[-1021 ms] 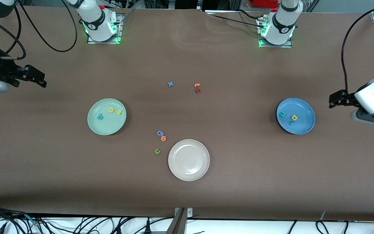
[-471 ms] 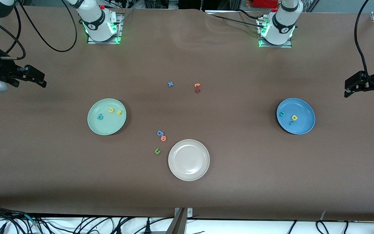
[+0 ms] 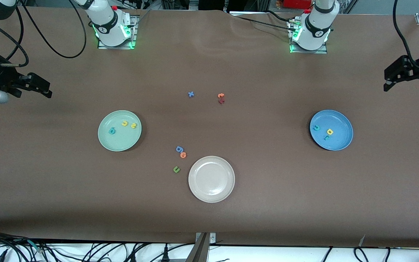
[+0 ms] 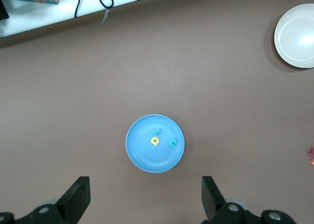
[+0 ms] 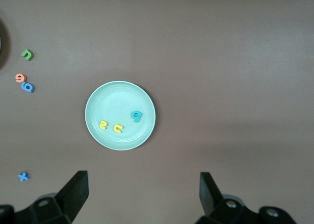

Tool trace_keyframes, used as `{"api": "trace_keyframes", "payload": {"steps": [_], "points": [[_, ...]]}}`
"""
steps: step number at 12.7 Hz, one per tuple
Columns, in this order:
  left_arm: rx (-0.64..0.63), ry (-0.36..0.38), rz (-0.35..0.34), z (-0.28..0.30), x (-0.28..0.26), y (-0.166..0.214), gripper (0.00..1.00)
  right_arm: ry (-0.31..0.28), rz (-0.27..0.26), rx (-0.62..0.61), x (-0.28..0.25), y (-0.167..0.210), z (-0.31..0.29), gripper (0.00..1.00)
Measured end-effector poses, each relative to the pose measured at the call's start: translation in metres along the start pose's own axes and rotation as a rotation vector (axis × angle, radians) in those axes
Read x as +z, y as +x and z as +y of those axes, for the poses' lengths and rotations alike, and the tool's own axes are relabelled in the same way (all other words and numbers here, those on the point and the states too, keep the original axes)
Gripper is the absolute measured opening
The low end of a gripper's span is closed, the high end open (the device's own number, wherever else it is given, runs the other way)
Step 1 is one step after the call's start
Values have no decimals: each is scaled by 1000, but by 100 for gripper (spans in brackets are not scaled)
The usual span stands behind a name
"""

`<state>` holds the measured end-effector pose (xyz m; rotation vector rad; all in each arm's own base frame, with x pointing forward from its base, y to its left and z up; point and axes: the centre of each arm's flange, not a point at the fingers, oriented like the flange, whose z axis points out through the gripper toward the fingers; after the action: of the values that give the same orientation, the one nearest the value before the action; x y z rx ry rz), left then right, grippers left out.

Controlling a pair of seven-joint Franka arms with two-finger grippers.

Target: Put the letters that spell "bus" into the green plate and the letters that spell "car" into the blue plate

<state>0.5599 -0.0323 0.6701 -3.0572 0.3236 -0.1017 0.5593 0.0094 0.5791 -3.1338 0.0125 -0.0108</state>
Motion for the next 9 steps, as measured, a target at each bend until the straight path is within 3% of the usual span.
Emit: {"api": "trace_keyframes", "payload": {"steps": [5,9], "points": [[-82,-10,-23,3,7,-13,100,0,0,0,0,0,0,100],[-262,-3,-38,-22,10,-29,100,0,1,0,0,0,0,100]]}}
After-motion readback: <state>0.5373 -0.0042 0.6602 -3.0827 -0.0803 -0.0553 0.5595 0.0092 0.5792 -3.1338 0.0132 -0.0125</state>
